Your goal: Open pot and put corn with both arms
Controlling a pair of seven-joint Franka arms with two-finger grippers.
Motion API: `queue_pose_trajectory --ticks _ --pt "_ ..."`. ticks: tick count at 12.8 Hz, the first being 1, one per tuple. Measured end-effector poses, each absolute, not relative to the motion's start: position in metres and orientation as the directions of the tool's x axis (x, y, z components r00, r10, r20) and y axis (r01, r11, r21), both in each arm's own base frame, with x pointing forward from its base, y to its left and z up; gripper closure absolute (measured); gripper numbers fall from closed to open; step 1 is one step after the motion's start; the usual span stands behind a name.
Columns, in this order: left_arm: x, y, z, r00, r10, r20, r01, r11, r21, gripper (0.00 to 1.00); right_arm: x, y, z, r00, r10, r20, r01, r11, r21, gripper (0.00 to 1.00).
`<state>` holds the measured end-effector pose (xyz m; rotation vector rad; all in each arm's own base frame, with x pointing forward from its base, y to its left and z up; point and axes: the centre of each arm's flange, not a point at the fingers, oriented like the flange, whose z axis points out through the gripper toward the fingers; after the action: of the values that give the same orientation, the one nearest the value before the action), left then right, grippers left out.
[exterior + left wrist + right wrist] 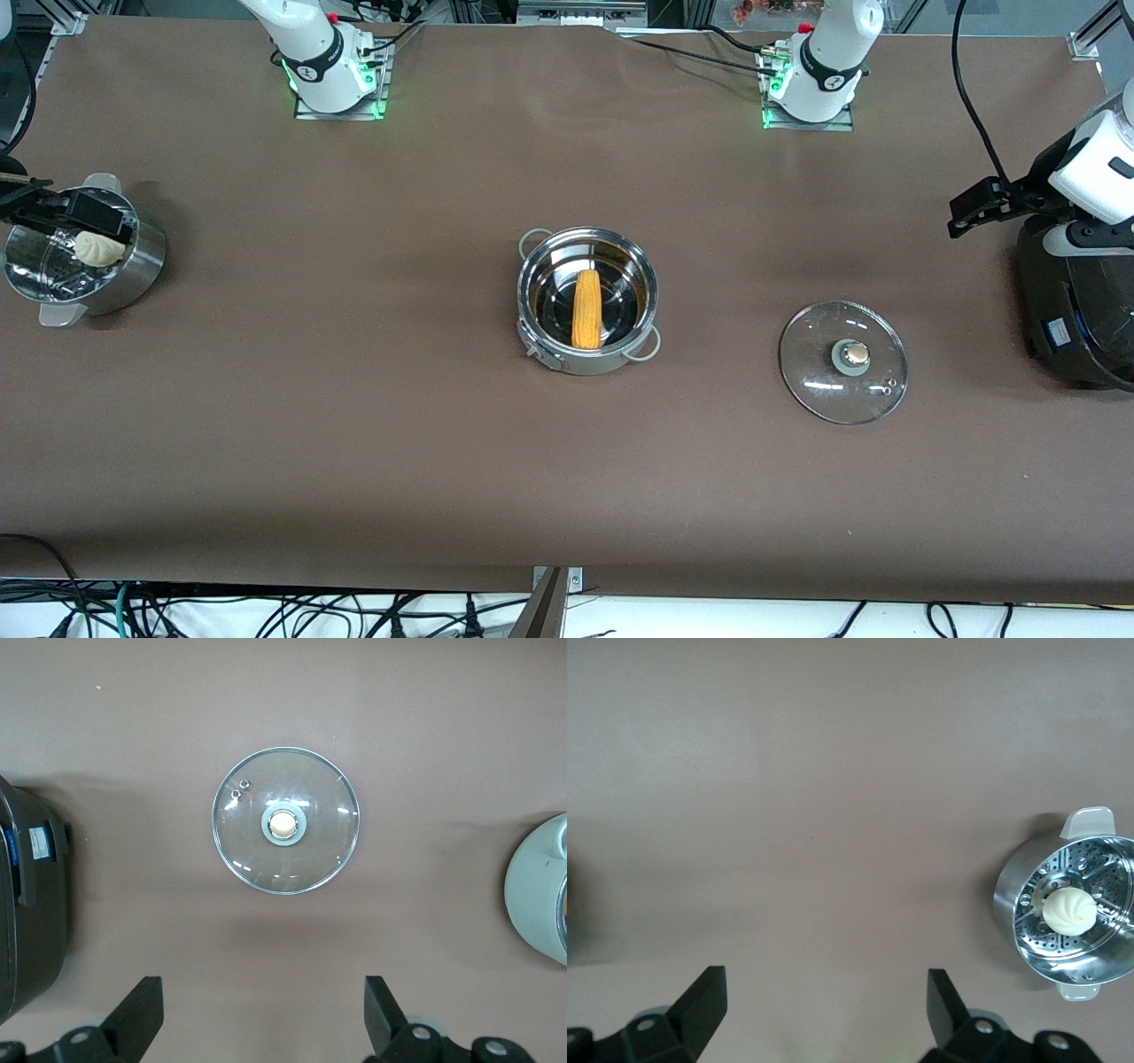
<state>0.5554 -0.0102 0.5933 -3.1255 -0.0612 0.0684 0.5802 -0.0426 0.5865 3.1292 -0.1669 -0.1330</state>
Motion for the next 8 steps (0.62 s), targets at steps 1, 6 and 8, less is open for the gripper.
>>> queue_pose_trajectory --ticks 1,6,8 --pt "0.5554 -0.0102 0.5933 0.998 0.039 -0.043 0.039 -0.999 -0.016 0.00 0.5803 -0.0411 0.5853 0.991 -0.104 -0.087 -0.103 -0.995 0.009 0.00" --pt "0.5554 -0.0102 0.5933 0.998 0.039 -0.043 0.039 -0.999 -0.016 0.00 0.5816 -0.0387 0.5809 0.995 -0.028 -0.095 -0.027 -1.000 0.002 0.00" --pt "0.5554 -0.0102 0.5933 0.998 0.039 -0.043 0.039 -0.999 -0.016 0.00 0.5823 -0.0385 0.5789 0.995 -0.023 -0.099 -0.023 -1.000 0.002 0.00"
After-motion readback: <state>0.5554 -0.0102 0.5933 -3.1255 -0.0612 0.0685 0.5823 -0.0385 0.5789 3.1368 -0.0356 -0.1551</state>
